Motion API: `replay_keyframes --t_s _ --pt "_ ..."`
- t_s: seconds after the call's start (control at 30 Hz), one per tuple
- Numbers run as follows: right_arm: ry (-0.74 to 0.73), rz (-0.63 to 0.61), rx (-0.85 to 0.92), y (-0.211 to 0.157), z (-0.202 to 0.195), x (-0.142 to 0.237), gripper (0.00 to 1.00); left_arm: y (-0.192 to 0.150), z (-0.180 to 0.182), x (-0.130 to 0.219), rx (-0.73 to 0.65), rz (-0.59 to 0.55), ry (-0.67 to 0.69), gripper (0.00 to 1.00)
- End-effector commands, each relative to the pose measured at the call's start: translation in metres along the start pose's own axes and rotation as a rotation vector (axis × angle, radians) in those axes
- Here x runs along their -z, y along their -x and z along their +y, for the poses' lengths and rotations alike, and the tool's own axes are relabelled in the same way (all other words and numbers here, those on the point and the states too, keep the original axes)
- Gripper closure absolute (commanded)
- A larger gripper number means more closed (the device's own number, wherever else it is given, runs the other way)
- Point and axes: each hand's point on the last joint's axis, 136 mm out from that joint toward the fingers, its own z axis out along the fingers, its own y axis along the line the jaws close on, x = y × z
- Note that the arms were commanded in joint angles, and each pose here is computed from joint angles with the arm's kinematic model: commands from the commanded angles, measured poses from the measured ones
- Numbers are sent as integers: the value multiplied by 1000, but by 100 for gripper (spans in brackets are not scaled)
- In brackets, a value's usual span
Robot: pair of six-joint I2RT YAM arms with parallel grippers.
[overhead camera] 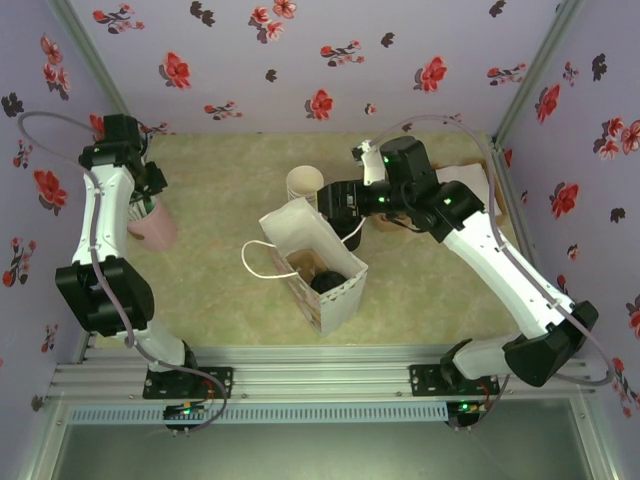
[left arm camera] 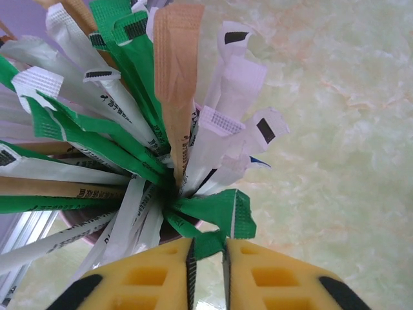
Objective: Pack the takeout coffee
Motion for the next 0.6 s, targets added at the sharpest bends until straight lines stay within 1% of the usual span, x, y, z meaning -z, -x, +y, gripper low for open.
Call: replay_keyframes --t_s 0.0,0.27,0.57 --pt "16 -24 0 3 3 9 1 6 7 8 -11 -16 27 84" --pt "20 -27 -2 3 4 11 1 3 12 28 -23 -29 30 94" --pt "32 -34 -12 5 8 14 1 4 18 63 -40 -67 25 97"
